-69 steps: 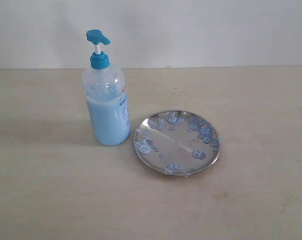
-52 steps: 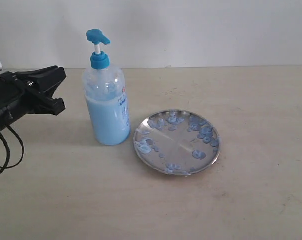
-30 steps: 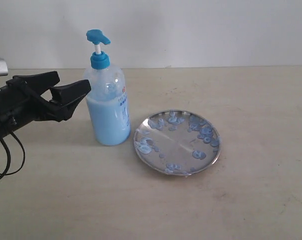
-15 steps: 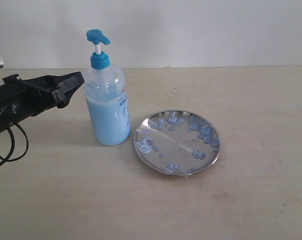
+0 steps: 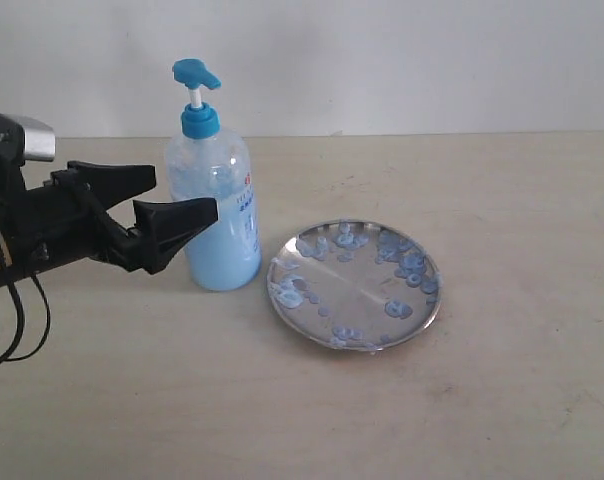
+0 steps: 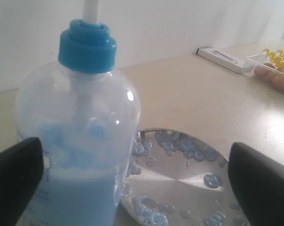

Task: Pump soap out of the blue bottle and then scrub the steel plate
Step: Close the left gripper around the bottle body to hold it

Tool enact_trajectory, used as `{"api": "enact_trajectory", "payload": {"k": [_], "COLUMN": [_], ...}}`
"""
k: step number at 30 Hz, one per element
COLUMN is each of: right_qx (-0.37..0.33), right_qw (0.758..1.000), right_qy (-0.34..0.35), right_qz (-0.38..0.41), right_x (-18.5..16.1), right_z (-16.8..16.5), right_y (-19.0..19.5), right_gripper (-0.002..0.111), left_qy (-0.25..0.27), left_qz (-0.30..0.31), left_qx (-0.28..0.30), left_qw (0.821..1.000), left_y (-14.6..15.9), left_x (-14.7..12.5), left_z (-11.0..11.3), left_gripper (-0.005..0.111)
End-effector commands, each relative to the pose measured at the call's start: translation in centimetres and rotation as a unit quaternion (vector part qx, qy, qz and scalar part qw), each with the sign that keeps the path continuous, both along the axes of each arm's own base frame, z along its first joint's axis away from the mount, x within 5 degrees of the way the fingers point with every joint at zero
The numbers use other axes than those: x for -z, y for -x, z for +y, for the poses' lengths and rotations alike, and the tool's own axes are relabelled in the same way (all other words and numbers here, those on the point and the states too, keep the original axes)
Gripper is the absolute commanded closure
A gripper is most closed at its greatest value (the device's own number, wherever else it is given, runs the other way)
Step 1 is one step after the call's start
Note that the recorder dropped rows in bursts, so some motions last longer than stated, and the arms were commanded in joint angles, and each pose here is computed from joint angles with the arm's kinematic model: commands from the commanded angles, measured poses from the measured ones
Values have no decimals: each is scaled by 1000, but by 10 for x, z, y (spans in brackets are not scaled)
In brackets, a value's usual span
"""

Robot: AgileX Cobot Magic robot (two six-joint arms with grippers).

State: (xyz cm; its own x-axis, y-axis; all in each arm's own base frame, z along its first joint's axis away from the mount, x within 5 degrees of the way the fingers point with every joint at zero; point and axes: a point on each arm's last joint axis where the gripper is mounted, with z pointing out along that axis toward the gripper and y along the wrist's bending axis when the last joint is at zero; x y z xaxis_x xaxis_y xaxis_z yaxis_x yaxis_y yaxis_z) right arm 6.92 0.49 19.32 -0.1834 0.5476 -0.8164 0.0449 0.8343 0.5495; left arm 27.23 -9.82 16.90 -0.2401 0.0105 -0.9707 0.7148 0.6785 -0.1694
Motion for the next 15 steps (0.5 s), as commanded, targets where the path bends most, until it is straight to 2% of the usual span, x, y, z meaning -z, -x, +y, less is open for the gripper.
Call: {"api": "enact_trajectory", "payload": {"k": [1,3,6,9,11,15], "right_qx": [2,2,2,2,2,2], "right_qw": [1000,1000,1000,1000,1000,1000], "right_qy": [4,4,4,4,4,4], "right_qz": [-3,-3,-3,-3,-3,-3], "right_x": [-1,-1,-1,-1,-1,-1], "right_z": [0,0,0,0,0,0], "right_y": [-1,-1,-1,-1,-1,-1], "right_gripper": [109,109,109,109,109,109], "left_qy": [-7,-35,-86,-105,-103,-104], "left_qz": [-5,-31,-82,-108,-104,-114], "left_qx": [7,1,-48,-78,-60,14], "left_qw": [1000,999,992,986,987,988], "left_y": [0,-2,-11,-26,-34,-44], "left_x": [1,2,2,4,9,27], "left_z": [-2,0,8,11,7,-6], "left_gripper": [-3,-3,-3,-3,-3,-3]}}
